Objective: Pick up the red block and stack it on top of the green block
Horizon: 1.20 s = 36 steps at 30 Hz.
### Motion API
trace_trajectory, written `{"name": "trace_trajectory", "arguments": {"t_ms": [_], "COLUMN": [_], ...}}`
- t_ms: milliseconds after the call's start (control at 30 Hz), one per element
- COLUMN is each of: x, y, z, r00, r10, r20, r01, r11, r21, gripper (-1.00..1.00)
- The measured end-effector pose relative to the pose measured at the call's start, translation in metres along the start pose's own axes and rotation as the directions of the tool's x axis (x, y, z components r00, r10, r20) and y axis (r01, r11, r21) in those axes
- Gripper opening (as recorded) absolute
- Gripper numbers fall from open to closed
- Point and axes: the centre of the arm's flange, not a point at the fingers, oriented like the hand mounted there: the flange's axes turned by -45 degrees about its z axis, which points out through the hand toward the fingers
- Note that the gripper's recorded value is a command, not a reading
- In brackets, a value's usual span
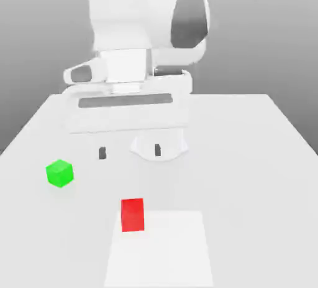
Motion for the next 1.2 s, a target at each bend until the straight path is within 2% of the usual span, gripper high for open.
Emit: {"name": "trace_trajectory", "arguments": {"t_ms": [67,133,633,667,900,1200], "x": [-0.032,-0.051,-0.066,-0.068,-0.068,-0.055], "y": [0.002,0.003,0.006,0.005,0.005,0.007], "z": [0.041,0.063,0.13,0.133,0.133,0.093], "r00": [0.996,0.991,0.989,0.989,0.989,0.99], "r10": [-0.016,-0.025,-0.029,-0.028,-0.028,-0.032], "r20": [0.085,0.129,0.144,0.145,0.146,0.136], "r01": [0.017,0.028,0.033,0.032,0.032,0.035], "r11": [1.0,0.999,0.999,0.999,0.999,0.999], "r21": [-0.013,-0.021,-0.023,-0.023,-0.023,-0.024], "gripper": [0.0,0.0,0.0,-1.0,-1.0,-1.0]}}
